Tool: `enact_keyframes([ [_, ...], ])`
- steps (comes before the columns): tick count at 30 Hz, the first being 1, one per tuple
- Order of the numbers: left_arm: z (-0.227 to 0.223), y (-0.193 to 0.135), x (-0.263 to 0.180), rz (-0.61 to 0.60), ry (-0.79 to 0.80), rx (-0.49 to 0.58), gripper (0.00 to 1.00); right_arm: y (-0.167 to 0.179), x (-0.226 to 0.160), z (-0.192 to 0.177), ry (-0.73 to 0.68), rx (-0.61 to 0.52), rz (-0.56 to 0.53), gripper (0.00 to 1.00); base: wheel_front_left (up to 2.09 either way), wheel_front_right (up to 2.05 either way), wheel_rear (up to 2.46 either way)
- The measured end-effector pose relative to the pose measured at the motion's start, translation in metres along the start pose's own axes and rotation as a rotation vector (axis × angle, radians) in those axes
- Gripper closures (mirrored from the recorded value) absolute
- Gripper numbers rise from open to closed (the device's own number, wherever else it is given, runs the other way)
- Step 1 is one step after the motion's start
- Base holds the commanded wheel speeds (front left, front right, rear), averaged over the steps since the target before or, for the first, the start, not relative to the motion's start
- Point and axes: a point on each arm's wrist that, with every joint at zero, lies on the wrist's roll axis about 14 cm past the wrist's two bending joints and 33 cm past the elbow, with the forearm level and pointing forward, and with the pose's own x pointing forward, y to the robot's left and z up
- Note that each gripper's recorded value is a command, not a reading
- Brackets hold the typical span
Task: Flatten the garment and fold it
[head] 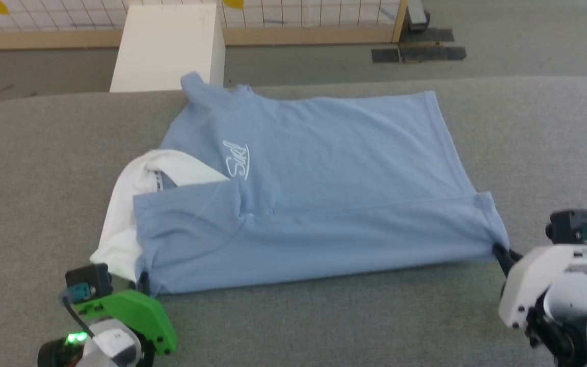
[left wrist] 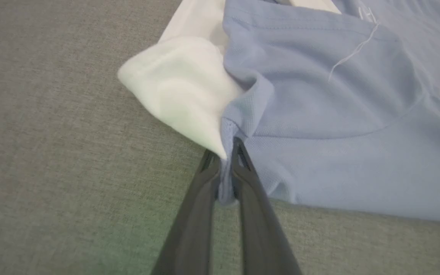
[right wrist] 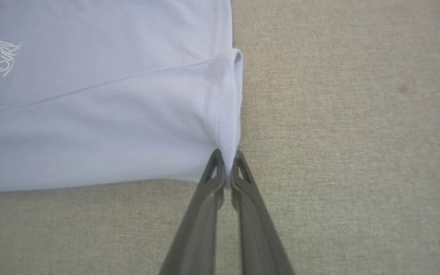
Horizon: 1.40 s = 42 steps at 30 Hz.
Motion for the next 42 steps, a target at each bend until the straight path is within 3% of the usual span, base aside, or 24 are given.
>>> enact_keyframes([
  [6,-0.009,0.005,-0.034,0.024,0.019,0.033,1.00,-0.013,-0.034,-0.023,-0.007,0.021,-0.028,1.00,0.00,0.00,0.00],
  [13,-0.048,0.006,-0.067,0.034,0.185,0.044,1.00,-0.028,-0.061,-0.069,0.116,0.082,-0.056,1.00,0.00,0.00,0.00],
  [25,-0.065,0.010,-0.073,0.040,0.235,0.020,1.00,-0.034,-0.057,-0.126,0.278,0.145,-0.066,1.00,0.00,0.00,0.00],
  [26,-0.064,0.010,-0.073,0.041,0.226,0.013,0.71,-0.033,-0.057,-0.126,0.269,0.154,-0.063,1.00,0.00,0.00,0.00],
  [27,-0.064,0.010,-0.073,0.041,0.219,0.007,0.19,-0.033,-0.057,-0.125,0.260,0.162,-0.059,0.64,0.00,0.00,0.00],
  [28,-0.063,0.010,-0.072,0.042,0.213,-0.006,0.00,-0.032,-0.056,-0.124,0.248,0.165,-0.056,0.05,0.00,0.00,0.00],
  [29,-0.062,0.011,-0.072,0.043,0.209,-0.013,0.00,-0.032,-0.057,-0.122,0.239,0.168,-0.055,0.00,0.00,0.00,0.00],
  [37,-0.009,0.009,-0.069,0.015,0.023,-0.014,0.00,-0.034,-0.058,-0.072,-0.008,0.162,-0.056,0.00,0.00,0.00,0.00],
  [42,0.038,-0.003,-0.058,-0.034,-0.161,0.079,0.00,-0.028,-0.056,-0.031,-0.208,0.116,-0.046,0.00,0.00,0.00,0.00],
])
